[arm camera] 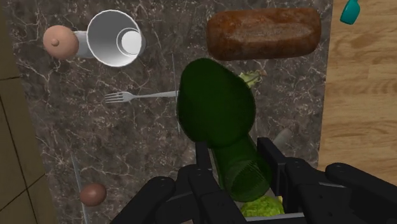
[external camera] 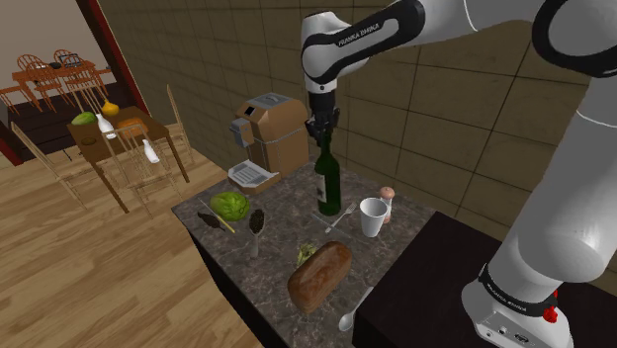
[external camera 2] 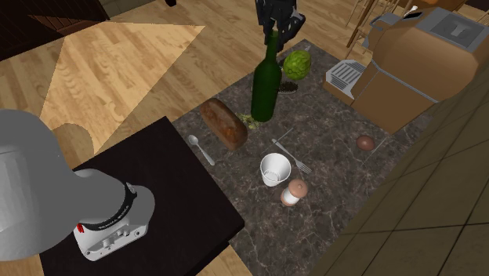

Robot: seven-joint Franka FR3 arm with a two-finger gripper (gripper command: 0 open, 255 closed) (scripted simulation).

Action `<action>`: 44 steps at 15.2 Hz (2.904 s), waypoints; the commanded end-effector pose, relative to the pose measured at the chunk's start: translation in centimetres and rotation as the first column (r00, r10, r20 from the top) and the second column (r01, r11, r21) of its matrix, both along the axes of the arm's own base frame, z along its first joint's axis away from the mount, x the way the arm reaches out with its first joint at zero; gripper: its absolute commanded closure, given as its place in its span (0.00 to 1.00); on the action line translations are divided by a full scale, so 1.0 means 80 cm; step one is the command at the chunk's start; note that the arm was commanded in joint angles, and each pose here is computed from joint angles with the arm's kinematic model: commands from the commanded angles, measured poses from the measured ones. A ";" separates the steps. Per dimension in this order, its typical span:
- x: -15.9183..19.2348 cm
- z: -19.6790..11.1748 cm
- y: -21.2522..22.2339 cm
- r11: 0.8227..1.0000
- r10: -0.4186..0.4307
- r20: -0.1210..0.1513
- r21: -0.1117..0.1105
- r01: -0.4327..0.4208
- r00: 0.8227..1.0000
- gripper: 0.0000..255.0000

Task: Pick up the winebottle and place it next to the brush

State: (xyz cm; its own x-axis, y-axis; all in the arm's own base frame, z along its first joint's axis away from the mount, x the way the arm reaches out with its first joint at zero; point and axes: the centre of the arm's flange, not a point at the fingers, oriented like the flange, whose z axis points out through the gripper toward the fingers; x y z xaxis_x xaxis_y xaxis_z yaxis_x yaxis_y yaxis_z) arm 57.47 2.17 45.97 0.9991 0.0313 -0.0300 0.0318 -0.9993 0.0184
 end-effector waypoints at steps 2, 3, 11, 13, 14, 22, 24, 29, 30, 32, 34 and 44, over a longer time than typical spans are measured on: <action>0.043 -0.029 0.016 1.000 0.000 0.001 0.000 0.000 1.000 1.00; 0.057 -0.037 0.020 1.000 0.000 0.001 0.000 0.000 1.000 1.00; 0.164 -0.106 0.055 1.000 0.000 0.001 0.000 0.000 1.000 1.00; 0.191 -0.123 0.063 1.000 0.000 0.001 0.000 0.000 1.000 1.00; 0.205 -0.131 0.068 1.000 0.000 0.001 0.000 0.000 1.000 1.00; 0.207 -0.179 0.068 1.000 0.000 0.001 0.000 0.000 1.000 1.00; 0.207 -0.192 0.068 1.000 0.000 0.001 0.000 0.000 1.000 1.00; 0.207 -0.225 0.068 1.000 0.000 0.001 0.000 0.000 1.000 1.00; 0.207 -0.232 0.068 1.000 0.000 0.001 0.000 0.000 1.000 1.00; 0.207 -0.245 0.068 1.000 0.000 0.001 0.000 0.000 1.000 1.00; 0.207 -0.258 0.068 1.000 0.000 0.001 0.000 0.000 1.000 1.00; 0.207 -0.269 0.068 1.000 0.000 0.001 0.000 0.000 1.000 0.00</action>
State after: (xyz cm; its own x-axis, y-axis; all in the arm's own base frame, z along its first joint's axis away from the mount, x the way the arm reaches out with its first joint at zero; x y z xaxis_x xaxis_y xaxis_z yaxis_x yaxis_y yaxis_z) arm 74.06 7.64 24.43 0.9991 0.0311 -0.0293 0.0316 -0.9993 0.0181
